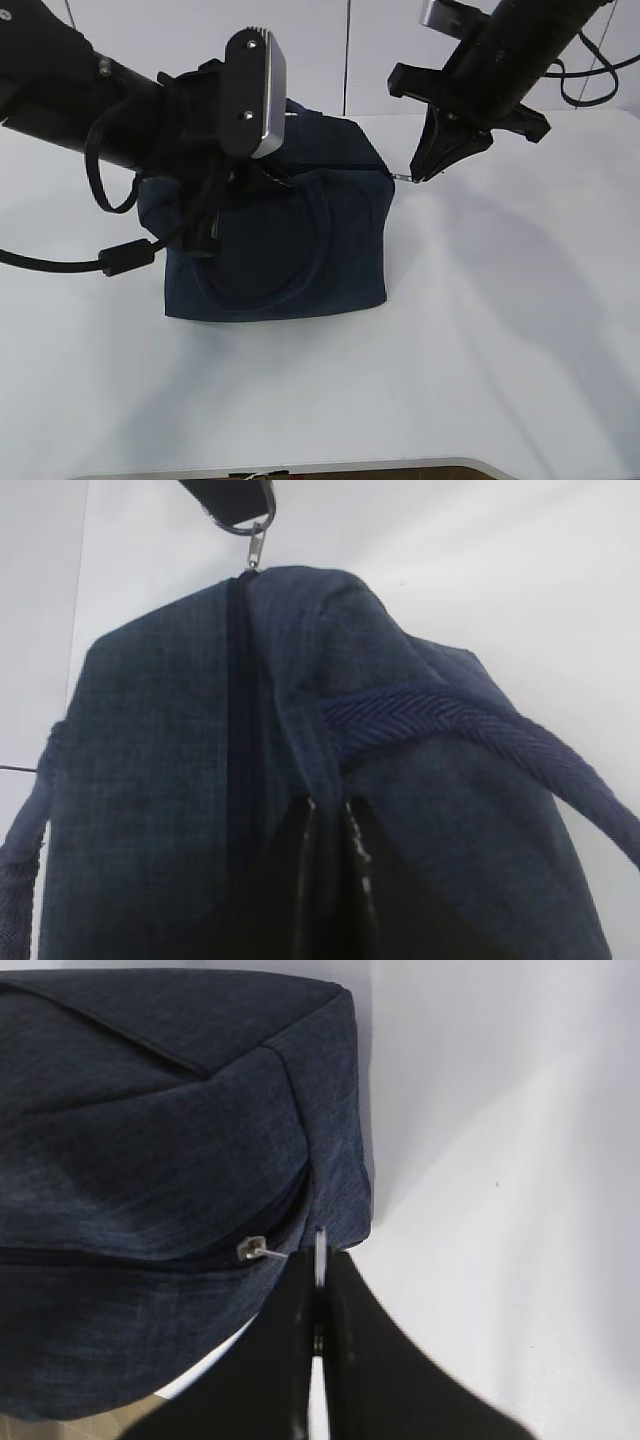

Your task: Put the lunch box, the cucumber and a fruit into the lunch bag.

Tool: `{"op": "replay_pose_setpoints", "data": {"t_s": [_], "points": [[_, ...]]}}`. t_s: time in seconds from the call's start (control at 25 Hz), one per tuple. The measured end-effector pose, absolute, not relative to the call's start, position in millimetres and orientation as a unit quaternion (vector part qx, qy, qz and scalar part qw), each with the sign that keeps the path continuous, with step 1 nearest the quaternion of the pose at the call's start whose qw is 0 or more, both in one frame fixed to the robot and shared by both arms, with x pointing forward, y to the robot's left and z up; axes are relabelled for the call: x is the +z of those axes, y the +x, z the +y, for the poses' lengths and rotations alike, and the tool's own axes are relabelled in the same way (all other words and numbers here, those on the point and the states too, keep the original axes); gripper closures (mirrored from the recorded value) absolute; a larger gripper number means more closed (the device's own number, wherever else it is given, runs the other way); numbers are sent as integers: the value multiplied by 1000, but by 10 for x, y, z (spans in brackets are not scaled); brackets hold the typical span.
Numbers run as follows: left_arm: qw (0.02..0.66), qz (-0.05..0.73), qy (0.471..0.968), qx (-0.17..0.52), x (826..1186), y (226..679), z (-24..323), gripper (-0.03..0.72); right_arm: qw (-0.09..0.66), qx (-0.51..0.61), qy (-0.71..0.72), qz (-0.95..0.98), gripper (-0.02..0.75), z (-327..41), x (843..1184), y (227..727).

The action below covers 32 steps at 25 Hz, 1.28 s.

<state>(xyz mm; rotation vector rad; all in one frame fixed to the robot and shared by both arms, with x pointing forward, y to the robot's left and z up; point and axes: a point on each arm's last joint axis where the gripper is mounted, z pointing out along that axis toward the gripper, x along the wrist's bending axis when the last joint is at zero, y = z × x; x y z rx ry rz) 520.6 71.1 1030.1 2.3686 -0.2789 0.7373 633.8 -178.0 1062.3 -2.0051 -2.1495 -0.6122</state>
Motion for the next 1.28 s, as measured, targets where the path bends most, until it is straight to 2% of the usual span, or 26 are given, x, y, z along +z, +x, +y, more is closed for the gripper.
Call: {"op": "replay_pose_setpoints", "data": {"t_s": [0.56, 1.28], "points": [[316, -106, 900, 282, 10302, 5209, 712, 694, 108, -214, -713, -658, 733, -1732, 10645, 6330], [316, -107, 900, 283, 10302, 5209, 713, 694, 117, -205, -762, -603, 733, -1836, 10635, 6364]]}}
